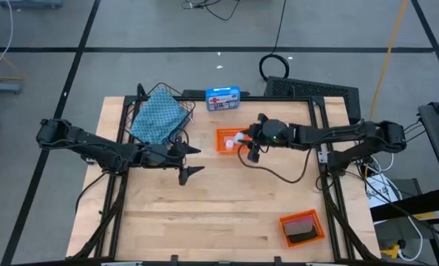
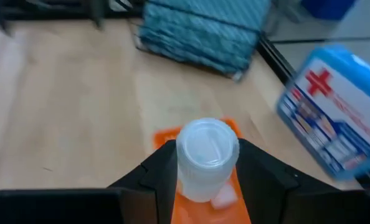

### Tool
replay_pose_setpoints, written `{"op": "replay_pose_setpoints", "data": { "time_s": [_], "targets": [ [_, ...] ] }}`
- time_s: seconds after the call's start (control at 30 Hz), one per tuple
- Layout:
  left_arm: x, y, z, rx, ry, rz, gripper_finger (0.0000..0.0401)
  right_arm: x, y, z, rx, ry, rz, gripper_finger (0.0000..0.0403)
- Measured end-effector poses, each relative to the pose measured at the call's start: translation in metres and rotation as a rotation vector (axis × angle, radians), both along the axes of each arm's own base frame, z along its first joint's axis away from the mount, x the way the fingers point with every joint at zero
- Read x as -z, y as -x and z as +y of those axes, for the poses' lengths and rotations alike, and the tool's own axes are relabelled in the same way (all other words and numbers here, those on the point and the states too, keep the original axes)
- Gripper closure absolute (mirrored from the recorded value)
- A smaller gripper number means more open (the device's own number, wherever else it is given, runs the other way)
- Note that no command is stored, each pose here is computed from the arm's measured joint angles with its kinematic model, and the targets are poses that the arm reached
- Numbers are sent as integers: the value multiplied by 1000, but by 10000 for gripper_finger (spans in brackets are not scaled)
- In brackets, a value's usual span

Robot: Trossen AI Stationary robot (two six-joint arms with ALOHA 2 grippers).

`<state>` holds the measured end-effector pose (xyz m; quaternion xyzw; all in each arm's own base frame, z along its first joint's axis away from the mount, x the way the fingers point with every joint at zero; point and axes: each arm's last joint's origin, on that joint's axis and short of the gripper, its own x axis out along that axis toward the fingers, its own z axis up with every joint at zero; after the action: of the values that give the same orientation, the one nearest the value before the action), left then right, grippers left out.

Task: Pick & place medical supplies in basket/bin
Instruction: Put the transparent pill bottle into the top orange bin

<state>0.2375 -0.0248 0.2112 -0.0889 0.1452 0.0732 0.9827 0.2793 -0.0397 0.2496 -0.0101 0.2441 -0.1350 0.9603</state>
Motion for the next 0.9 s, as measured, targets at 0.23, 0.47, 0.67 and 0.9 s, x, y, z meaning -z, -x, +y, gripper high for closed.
{"op": "replay_pose_setpoints", "data": {
  "time_s": [0.23,0.47,0.67,0.9],
  "targets": [
    [0,0,0,0,0,0,65,38,17,-20,74,-35,-36,269],
    [0,0,0,0,0,0,59,60,23,-20,30,-91,-43,269],
    [0,0,0,0,0,0,65,83,13,-23,31,-99,-9,269],
    [0,0,0,0,0,0,61,95,5,-25,28,-98,15,269]
  ]
}}
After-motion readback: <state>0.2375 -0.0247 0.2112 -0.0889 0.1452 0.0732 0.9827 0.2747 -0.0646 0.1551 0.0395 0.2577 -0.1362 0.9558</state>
